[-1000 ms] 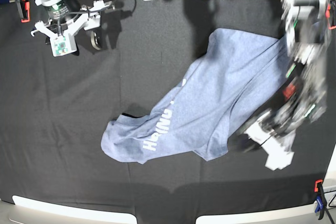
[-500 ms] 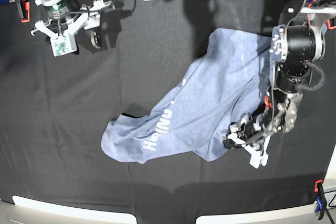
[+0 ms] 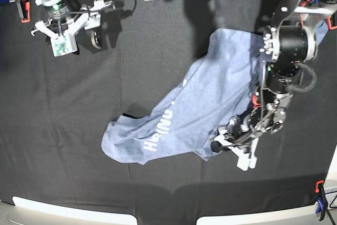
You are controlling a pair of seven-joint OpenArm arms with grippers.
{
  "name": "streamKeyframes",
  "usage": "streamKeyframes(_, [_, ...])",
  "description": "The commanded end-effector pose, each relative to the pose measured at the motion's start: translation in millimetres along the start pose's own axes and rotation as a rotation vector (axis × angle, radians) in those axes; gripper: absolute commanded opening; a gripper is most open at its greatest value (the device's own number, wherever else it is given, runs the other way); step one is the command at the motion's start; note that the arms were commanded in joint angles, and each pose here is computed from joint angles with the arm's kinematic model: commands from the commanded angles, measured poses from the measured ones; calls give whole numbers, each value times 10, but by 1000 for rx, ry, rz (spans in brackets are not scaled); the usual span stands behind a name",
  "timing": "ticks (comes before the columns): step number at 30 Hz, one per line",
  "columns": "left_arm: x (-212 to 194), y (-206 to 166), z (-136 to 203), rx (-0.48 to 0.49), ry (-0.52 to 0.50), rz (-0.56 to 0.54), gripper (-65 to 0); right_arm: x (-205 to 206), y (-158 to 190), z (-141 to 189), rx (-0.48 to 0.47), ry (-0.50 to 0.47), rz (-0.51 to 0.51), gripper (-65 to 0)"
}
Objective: Layout the t-shirt on the table in an organized manner, then fold the t-shirt properly
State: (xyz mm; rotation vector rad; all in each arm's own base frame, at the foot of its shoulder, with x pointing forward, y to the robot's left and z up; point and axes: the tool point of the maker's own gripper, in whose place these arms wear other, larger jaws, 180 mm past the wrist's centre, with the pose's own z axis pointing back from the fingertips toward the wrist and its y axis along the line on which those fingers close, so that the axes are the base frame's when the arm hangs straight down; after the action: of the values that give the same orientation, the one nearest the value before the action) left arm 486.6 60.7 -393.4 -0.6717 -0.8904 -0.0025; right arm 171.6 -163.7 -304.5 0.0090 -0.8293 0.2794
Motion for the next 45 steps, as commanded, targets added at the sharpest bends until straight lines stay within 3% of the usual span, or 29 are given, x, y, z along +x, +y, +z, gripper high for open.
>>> streamKeyframes(1, [453,-157,32,-67,-88,-24,-650,97,-6,31,-1,-39,9,-327])
streamKeyframes(4, [653,-401,183,-213,-74,-23,-650,108,-4,29,1,-44,7,-327])
streamKeyframes(8, [918,-590,483,-313,-43,-48,-650,157,-13,16,-1,-59,7,-327])
streamKeyframes(12, [854,-735,883,-406,20,-115,-650,262,-44,-14,-8,-91,11,-327])
streamKeyframes(15, [626,-720,1202,-418,47,-184,-650,348,-69,-36,-15,-117,14,-327])
streamKeyframes(21, [23,-573,1868,-352,98,-288,-650,467,-127,-100,-28,-152,14,-327])
streamKeyframes(24, [36,-490,2262,-300,0,-270,-650,447,-163,-159,-32,-145,7,-327])
streamKeyframes(28, [415,-316,2838,-172,-211,-296,-650,440,-137,-212,-3,-147,-29,-327])
streamKeyframes(37, [1364,-571,3966,1,-628,-542,-650,469,-128,-213,3,-158,-36,-327])
streamKeyframes(41, [1401,-703,4106,35,-650,-613,-650,470,-127,-213,4,-159,-36,-327])
streamKeyframes(45, [1161,-676,4007,4,-547,-565,-650,481,-127,-211,4,-165,-36,-327])
